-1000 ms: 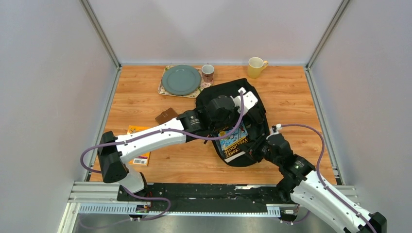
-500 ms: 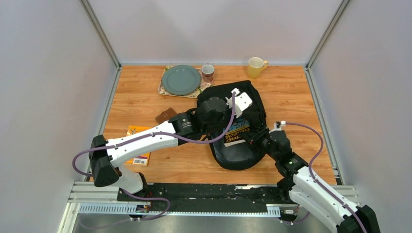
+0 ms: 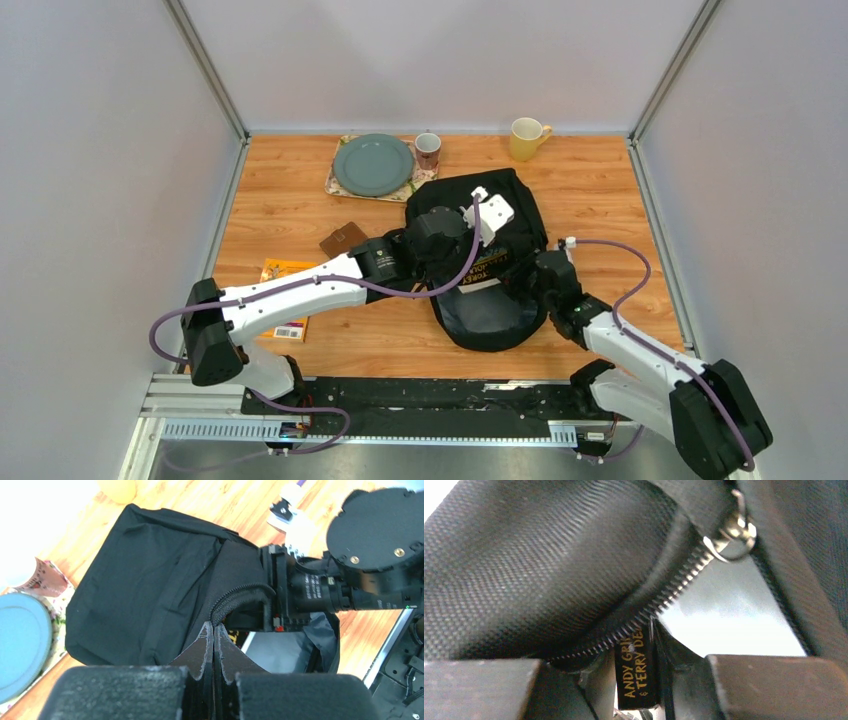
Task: Pack the student bag
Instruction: Place the book in the student bag.
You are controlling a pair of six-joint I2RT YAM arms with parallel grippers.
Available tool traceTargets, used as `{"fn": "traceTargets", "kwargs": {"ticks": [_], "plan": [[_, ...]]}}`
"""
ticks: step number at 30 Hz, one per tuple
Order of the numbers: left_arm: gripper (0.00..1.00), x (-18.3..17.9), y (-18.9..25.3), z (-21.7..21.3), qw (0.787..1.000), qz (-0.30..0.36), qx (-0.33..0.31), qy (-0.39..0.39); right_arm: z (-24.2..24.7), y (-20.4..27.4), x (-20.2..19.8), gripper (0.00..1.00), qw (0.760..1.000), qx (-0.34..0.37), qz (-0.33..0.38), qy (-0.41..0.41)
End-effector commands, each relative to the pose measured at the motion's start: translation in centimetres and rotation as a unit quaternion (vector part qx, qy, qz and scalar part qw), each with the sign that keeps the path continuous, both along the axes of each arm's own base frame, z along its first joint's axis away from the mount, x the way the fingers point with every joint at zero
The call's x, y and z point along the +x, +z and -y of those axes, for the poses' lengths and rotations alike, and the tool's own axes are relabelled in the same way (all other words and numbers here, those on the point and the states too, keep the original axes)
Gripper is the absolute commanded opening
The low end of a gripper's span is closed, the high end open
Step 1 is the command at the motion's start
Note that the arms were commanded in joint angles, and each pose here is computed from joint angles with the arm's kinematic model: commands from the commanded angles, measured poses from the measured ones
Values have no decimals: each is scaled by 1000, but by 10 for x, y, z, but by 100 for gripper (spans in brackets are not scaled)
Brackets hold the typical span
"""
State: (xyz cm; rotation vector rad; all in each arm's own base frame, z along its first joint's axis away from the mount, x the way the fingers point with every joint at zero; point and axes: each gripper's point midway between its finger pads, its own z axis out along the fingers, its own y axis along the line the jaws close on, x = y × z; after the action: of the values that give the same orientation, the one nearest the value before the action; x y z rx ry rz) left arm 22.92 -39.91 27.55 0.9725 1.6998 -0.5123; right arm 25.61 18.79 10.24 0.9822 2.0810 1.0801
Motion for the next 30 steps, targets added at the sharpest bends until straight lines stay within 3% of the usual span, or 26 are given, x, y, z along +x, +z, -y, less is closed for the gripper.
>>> {"fn": "traceTargets", "kwargs": {"ticks": [1, 4, 7, 11, 19, 22, 26, 30], "plan": [[0, -4, 4, -2, 999, -8, -44, 14, 2, 1, 30, 31, 998, -53, 19, 6], [0, -1, 5, -3, 999, -8, -43, 19, -5, -29, 22, 38, 995, -61, -55, 64], [0, 2, -2, -1, 999, -14, -28, 21, -9, -42, 12, 42, 990, -61, -74, 101], [0, 2, -7, 2, 999, -20, -26, 18, -6, -48, 0, 50, 989, -64, -78, 110], [0, 6, -6, 3, 999, -26, -30, 26, 14, -44, -21, 54, 990, -86, -68, 91], [0, 6, -5, 3, 999, -29, -33, 26, 20, -41, -19, 46, 993, -82, -47, 67], [0, 4, -2, 7, 998, -34, -40, 17, 24, -27, -4, 24, 995, -92, -16, 47], [0, 2, -2, 6, 998, -37, -39, 14, 23, -15, 15, 11, 995, -95, -2, 35]]}}
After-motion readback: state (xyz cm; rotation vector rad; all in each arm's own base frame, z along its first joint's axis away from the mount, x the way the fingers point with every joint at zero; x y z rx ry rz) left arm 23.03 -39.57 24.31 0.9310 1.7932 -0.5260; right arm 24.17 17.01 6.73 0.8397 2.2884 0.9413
